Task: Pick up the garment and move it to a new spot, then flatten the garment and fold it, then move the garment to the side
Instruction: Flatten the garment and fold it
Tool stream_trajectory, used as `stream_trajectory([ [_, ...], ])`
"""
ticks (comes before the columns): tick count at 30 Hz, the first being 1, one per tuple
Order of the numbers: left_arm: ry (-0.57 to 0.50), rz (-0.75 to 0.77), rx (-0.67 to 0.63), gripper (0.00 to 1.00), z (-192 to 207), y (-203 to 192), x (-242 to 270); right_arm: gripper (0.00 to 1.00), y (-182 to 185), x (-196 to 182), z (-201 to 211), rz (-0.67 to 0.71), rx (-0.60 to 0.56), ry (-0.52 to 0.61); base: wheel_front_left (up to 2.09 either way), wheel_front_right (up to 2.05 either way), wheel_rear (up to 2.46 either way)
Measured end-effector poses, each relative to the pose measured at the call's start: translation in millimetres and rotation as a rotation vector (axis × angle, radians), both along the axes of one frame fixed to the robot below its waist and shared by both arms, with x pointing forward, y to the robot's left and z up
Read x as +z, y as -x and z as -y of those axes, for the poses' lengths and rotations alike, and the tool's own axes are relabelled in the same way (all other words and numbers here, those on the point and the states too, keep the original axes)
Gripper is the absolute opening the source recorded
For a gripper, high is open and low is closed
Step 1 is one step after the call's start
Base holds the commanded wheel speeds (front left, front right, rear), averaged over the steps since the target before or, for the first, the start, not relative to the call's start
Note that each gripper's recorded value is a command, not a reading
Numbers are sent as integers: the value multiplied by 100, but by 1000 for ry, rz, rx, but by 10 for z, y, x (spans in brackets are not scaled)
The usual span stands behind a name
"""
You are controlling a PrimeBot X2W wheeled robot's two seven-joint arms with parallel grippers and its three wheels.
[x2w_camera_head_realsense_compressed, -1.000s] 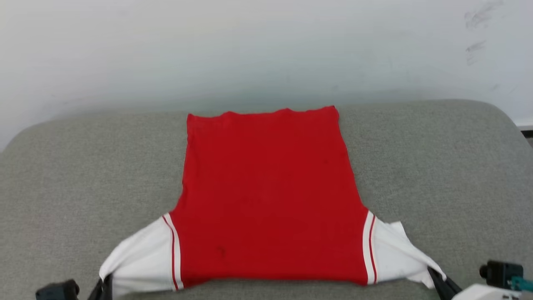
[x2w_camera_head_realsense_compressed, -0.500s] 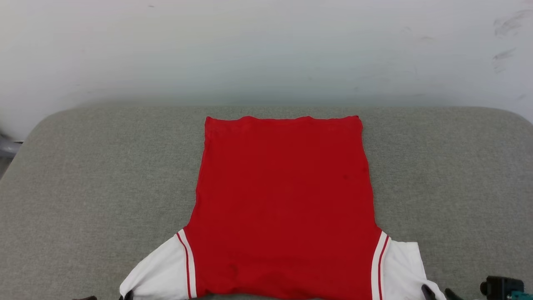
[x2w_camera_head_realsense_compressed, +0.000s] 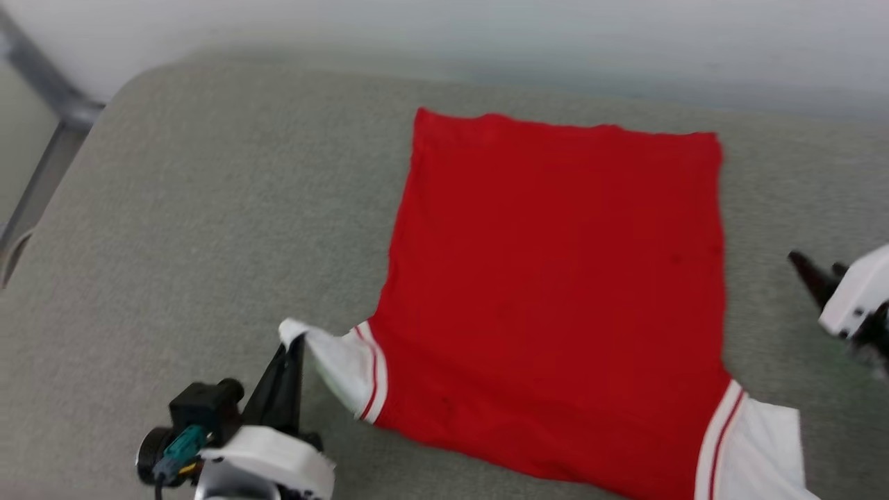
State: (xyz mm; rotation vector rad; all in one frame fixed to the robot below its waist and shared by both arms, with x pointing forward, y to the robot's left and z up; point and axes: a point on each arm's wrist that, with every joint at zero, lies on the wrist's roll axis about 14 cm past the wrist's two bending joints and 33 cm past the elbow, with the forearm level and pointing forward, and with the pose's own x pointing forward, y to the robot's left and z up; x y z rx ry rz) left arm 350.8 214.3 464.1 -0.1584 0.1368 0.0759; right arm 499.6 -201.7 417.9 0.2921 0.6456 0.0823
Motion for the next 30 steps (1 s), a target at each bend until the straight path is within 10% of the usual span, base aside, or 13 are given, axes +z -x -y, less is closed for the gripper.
stream_trajectory([
  [13,-33,44,40,0,-45,-248,24,100,-1236,-127,-600,-182,180,72,0,0,0],
  [25,-42,-54,99,0,-184,-276,-339,100,-1397,-893,-1014,-394,288,106,0,0,0],
  [26,-42,-57,102,0,-191,-277,-352,48,-1387,-913,-1009,-415,288,102,0,0,0],
  [28,-38,-60,100,0,-186,-284,-369,0,-1365,-929,-985,-443,289,101,0,0,0],
  [30,-34,-57,98,0,-179,-303,-371,0,-1348,-926,-954,-458,284,98,0,0,0],
])
